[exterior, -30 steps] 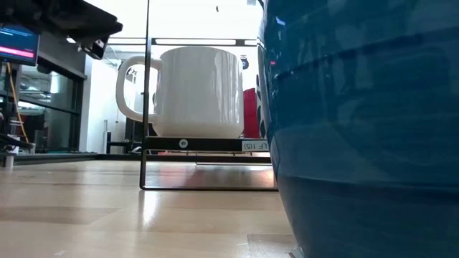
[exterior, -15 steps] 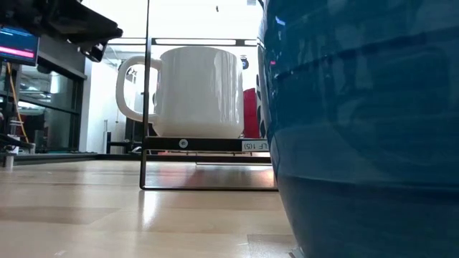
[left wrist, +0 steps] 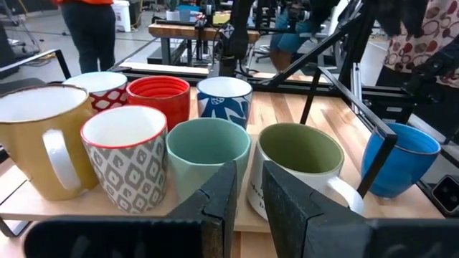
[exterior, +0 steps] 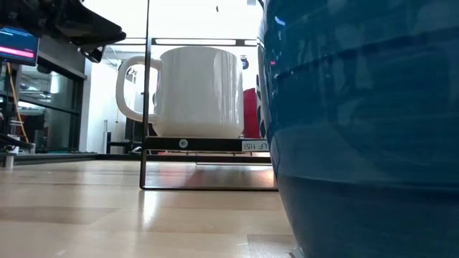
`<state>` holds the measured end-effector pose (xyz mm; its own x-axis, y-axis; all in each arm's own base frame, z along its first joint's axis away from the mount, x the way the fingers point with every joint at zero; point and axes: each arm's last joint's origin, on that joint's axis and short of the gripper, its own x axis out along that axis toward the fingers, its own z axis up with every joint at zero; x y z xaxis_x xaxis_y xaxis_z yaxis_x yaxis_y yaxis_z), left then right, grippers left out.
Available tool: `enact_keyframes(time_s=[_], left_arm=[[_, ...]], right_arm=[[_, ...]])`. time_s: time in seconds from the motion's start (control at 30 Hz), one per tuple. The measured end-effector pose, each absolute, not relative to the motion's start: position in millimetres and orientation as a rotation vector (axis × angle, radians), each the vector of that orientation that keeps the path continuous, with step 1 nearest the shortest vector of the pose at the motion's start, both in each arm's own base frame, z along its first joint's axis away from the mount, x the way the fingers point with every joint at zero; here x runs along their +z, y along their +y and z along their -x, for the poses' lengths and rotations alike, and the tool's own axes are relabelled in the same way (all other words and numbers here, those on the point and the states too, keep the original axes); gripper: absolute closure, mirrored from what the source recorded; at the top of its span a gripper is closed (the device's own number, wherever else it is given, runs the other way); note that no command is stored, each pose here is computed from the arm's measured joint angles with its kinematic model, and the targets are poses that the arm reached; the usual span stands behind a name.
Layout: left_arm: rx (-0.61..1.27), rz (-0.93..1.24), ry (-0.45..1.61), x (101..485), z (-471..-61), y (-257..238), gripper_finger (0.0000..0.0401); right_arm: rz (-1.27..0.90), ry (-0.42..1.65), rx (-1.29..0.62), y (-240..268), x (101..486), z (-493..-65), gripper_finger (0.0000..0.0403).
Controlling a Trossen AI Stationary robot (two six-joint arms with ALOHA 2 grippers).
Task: Place coffee mugs
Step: Put the blue mug on the shelf
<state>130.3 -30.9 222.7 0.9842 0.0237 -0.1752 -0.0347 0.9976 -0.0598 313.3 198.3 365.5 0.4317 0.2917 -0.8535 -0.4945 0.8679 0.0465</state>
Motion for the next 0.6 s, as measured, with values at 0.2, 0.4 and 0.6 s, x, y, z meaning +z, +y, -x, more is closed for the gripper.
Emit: enact_keyframes(time_s=[0.2,0.4,0.6], left_arm=[[0.036,0.062,0.174,222.8,-130.3,-30.7,0.0343],[0.034,0.043,0.175,222.7,-130.3,-30.7,0.0343],[0.032,0.019,0.175,222.7,-130.3,-30.7,0.0343]], right_arm=[[0.258,1.098,0.488,218.8,331.4,-328.1,0.0221],[0.226,1.152,0.456,230.4,303.9,-342.8,0.0235],[0.224,1.145,0.433,236.1,281.8,-359.9,0.0238]])
